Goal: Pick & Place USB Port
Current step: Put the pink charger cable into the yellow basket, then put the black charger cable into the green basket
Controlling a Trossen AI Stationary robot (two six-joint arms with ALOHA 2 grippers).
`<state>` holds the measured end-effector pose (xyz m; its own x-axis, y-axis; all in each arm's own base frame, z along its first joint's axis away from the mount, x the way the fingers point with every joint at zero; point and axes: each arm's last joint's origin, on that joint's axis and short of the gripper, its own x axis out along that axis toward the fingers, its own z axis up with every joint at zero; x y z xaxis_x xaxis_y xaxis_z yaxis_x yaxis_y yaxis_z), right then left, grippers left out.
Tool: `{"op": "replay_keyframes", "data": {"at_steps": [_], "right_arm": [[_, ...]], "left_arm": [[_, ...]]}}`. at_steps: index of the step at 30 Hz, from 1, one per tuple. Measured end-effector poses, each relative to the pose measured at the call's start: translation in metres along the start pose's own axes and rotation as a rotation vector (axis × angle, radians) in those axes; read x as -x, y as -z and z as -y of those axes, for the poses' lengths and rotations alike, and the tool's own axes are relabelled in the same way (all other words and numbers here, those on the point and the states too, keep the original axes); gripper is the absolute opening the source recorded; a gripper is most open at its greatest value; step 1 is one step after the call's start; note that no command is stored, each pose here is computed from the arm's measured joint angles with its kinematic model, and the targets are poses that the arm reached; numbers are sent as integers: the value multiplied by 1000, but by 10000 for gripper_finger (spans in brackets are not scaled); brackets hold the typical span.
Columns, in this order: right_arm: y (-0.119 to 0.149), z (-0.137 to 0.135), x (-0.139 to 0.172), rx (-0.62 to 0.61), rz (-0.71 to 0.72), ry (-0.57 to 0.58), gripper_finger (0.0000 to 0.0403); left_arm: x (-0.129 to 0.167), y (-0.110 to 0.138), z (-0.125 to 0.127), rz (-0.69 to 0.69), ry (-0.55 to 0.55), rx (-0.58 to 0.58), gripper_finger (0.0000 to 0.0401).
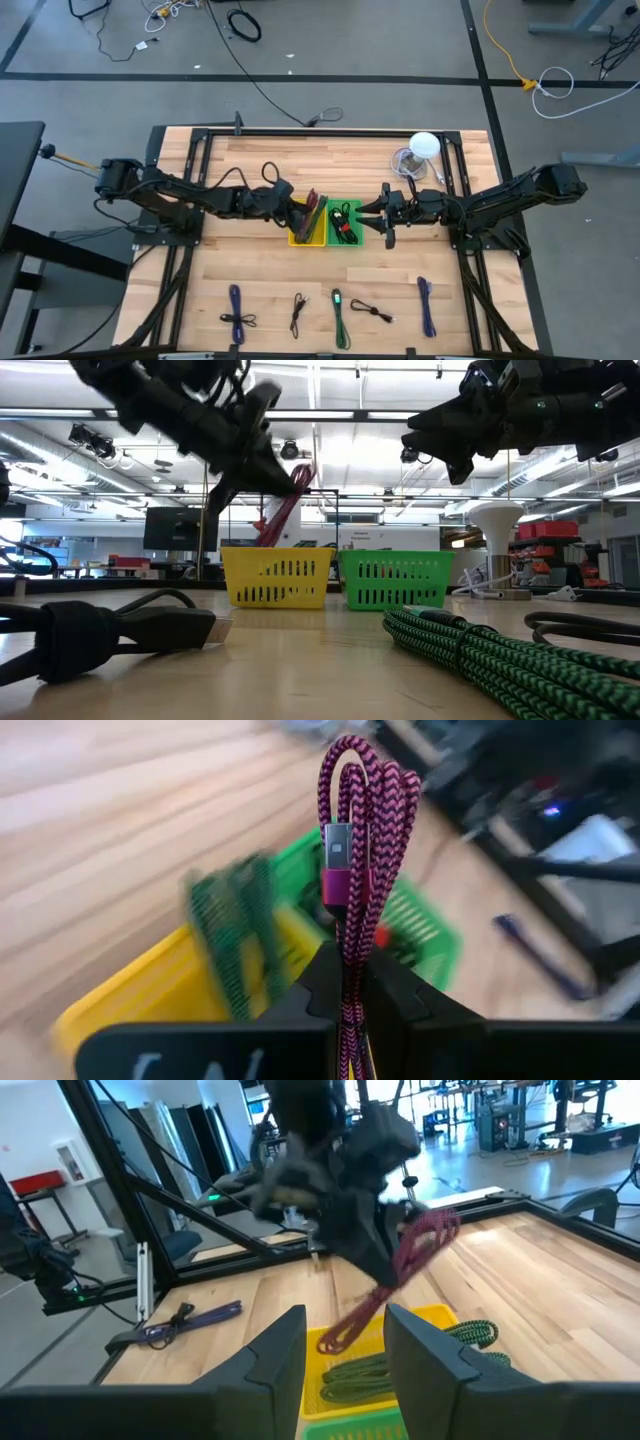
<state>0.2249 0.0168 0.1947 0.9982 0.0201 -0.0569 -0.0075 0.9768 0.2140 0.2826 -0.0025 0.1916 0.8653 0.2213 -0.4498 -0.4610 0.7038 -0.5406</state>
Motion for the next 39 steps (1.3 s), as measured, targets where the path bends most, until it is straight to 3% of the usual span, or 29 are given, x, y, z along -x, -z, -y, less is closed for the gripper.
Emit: {"op": "replay_keyframes", "data": {"at_steps": [11,20,29,34,39], "right_arm": [[0,0,0,11,5,0,136],[0,0,0,12,3,0,136],[0,0,0,13,0,1,136],[0,0,0,13,-3,1,136],[1,0,0,13,-7,2,136]], "left_arm": [[1,11,-12,3,-54,56,27],[1,11,-12,1,-53,79,127],[3,7,-9,36,-31,19,165],[19,-3,-3,-53,102,37,166],[49,2,-3,-210,64,111,149]]}}
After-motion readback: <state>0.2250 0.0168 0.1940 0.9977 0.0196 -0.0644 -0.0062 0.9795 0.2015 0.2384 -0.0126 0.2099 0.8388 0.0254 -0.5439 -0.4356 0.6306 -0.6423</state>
